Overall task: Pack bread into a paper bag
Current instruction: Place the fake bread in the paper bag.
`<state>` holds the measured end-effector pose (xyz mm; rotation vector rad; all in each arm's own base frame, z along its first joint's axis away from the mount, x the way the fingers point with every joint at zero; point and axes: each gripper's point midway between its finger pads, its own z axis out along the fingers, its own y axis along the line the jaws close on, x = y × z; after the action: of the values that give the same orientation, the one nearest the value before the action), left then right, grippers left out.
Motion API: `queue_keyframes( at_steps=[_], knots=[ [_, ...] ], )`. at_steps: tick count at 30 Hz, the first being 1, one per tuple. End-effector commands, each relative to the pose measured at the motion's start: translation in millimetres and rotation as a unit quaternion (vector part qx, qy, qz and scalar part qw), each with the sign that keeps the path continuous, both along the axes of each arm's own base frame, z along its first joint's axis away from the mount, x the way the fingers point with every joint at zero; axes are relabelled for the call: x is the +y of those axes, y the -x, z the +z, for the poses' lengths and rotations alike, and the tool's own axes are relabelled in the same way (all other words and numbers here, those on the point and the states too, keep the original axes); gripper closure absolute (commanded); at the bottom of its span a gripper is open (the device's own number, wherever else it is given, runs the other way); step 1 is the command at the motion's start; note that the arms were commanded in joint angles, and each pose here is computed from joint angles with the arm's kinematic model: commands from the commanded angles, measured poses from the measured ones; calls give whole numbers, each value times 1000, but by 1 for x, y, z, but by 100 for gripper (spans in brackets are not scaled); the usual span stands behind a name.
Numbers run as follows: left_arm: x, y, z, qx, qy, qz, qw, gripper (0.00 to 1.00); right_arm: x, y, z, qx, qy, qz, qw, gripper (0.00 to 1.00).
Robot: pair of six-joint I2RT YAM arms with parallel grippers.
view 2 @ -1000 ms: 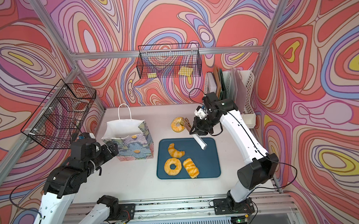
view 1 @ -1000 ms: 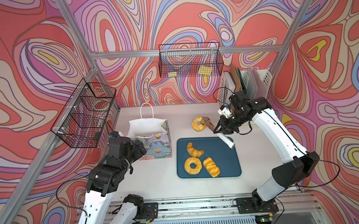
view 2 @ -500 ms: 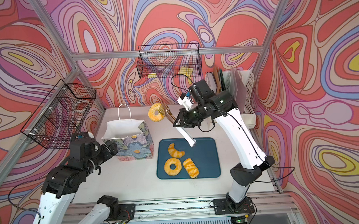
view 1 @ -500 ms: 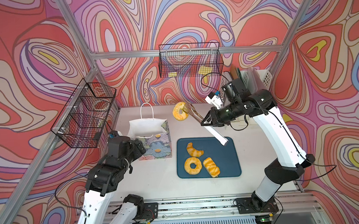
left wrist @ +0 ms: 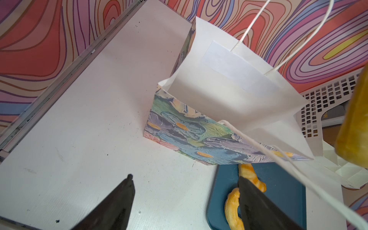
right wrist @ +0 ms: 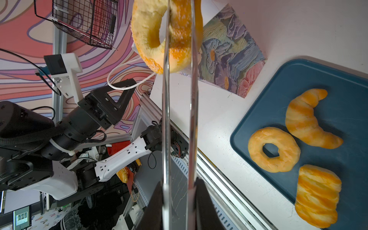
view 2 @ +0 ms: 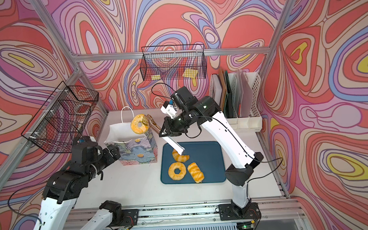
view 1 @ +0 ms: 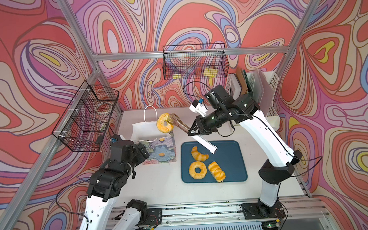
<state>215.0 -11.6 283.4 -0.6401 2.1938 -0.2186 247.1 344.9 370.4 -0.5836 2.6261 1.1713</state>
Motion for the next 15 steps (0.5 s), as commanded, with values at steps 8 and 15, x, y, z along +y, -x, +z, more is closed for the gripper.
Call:
queue_keyframes(
  at_steps=[8, 15],
  knots=[
    [2, 6, 5, -4, -3, 1, 1000, 14, 41, -12, 7, -27, -54, 27, 998, 84],
    [0, 6, 2, -4, 3, -1, 1000, 14, 62, -11, -17, -19, -41, 45, 998, 84]
  ],
)
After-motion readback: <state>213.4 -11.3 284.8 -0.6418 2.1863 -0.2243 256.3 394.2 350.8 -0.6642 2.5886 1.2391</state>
